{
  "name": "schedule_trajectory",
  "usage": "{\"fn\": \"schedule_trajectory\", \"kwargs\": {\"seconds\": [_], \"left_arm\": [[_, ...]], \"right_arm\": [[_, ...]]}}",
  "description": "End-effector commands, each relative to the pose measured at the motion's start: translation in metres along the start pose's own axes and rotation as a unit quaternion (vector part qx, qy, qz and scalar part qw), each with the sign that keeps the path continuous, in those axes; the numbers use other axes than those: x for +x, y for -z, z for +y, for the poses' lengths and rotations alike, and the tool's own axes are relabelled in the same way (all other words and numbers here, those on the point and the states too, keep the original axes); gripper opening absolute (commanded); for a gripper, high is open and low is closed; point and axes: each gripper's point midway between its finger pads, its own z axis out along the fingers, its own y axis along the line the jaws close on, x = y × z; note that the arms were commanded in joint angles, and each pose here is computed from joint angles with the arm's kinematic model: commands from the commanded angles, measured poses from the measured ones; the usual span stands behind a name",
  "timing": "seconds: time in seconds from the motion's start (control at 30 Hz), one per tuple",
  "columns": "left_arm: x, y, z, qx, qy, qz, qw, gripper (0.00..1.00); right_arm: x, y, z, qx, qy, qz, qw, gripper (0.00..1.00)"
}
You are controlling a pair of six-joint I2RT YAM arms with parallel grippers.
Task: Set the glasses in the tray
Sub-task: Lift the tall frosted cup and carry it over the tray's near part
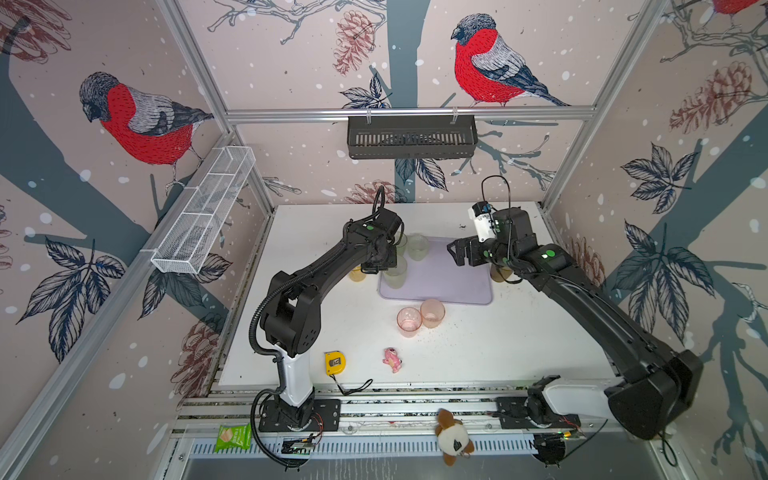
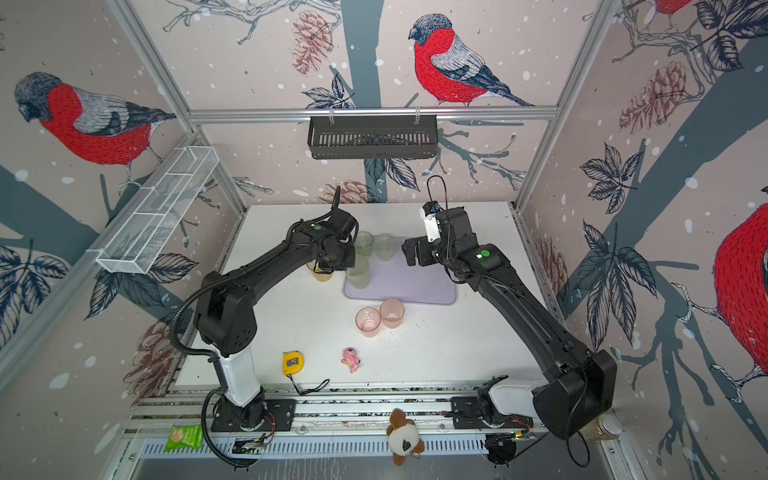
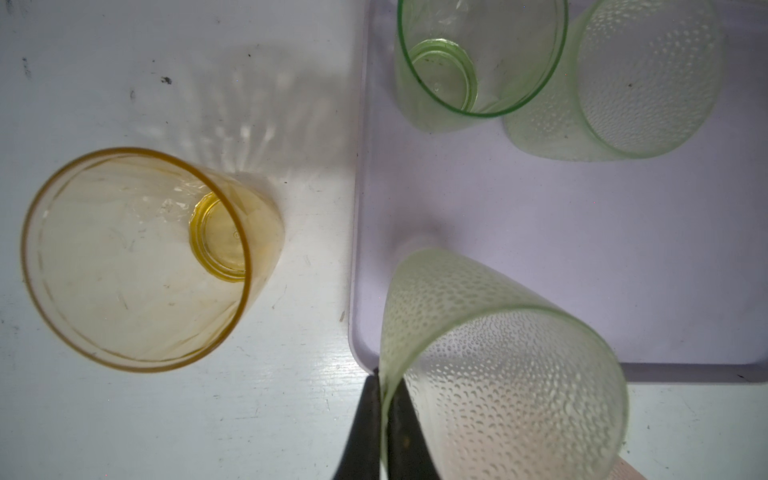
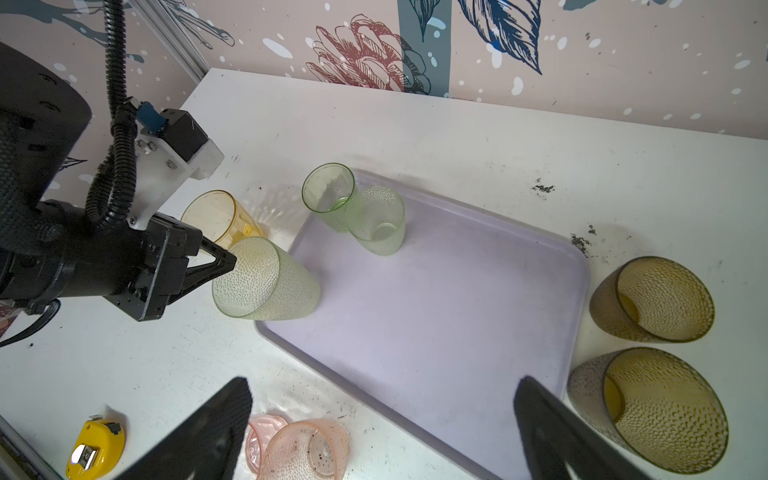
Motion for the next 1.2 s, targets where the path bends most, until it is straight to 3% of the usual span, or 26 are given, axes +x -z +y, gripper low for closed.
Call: {"fn": "schedule_trajectory", "kwargs": {"seconds": [0.0, 1.17], "left_arm": [[-0.0067, 0.0004, 0.0013, -0.009, 0.008, -0.013, 1.000, 0.00], [-0.0101, -0.0088, 0.0049, -0.032, 0.000, -0.005, 0.999, 0.00]], "right_arm": [[-0.0079, 0.0008, 0.0001, 0.000, -0.004, -0.016, 1.000, 1.00], [-0.0112, 0.0011, -0.0035, 0.003, -0.007, -0.021, 1.000, 1.00]]}}
